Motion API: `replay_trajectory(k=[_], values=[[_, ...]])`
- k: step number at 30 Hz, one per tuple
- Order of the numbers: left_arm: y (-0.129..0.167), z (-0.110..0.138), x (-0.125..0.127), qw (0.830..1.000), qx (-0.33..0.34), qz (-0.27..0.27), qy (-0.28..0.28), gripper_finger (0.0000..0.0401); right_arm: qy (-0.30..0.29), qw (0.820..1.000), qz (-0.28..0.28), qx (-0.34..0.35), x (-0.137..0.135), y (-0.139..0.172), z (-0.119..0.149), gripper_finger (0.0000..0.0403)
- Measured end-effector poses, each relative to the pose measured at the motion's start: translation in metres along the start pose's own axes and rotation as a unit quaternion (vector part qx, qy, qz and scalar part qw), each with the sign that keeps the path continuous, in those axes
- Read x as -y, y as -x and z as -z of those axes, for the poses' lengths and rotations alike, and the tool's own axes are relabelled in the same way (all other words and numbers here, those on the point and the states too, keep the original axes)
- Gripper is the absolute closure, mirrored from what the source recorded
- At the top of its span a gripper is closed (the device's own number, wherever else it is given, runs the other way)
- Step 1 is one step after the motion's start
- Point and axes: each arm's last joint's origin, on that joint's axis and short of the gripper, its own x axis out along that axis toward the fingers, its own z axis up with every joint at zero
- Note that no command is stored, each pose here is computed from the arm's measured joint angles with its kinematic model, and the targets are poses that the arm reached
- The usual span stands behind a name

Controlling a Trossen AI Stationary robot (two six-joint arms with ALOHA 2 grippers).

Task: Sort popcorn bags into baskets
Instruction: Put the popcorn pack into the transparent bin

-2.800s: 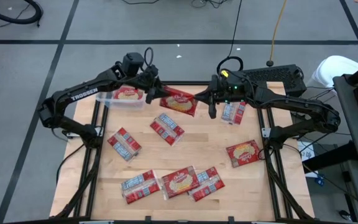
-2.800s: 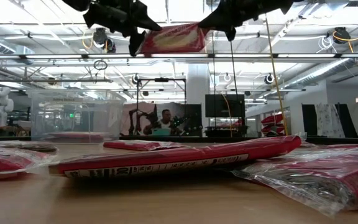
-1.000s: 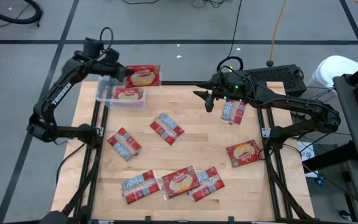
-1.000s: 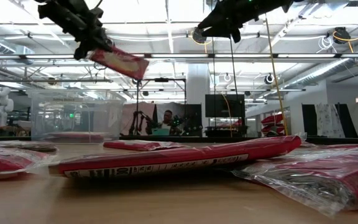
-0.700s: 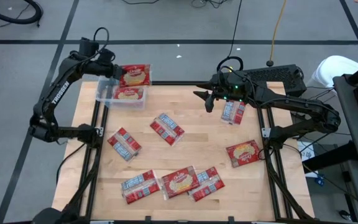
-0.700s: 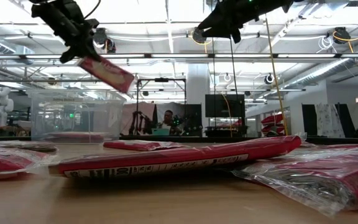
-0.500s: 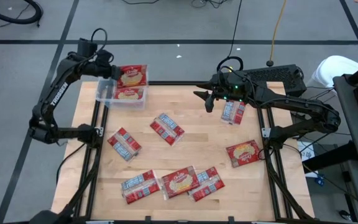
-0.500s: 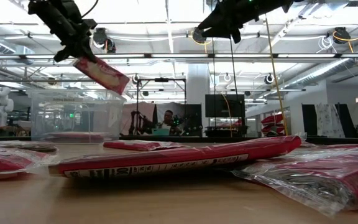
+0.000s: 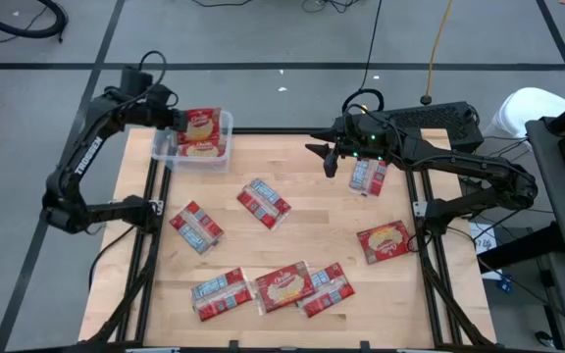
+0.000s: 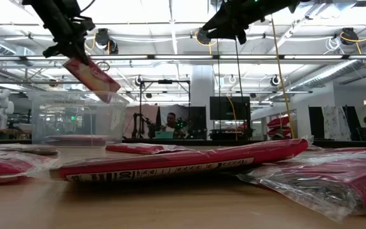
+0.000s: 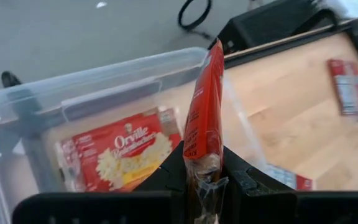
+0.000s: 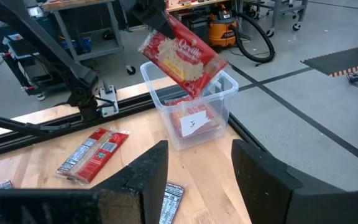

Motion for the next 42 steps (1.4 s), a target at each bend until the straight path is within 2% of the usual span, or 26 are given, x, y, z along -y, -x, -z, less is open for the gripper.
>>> replay_trajectory(k=[7, 20, 28, 30, 42], values=[[-0.026, -0.001, -0.002, 0.997, -0.062, -0.049, 0.008, 0.0357, 0.0, 1.0, 0.0, 0.0, 0.0, 0.0, 0.0, 0.0234], [-0.075, -0.007, -0.015, 0.986, -0.154, -0.053, 0.04, 0.0357, 0.0, 1.0, 0.0, 0.0, 0.0, 0.0, 0.0, 0.0234], [-0.085, -0.007, -0.02, 0.982, -0.166, -0.084, 0.036, 0.0354, 0.0, 1.0, 0.0, 0.0, 0.0, 0.0, 0.0, 0.0234], [-0.085, -0.007, -0.021, 0.981, -0.164, -0.1, 0.032, 0.0347, 0.0, 1.0, 0.0, 0.0, 0.0, 0.0, 0.0, 0.0234], [-0.085, -0.009, -0.022, 0.981, -0.153, -0.112, 0.03, 0.0257, 0.0, 1.0, 0.0, -0.001, 0.0, 0.0, 0.0, 0.0234]])
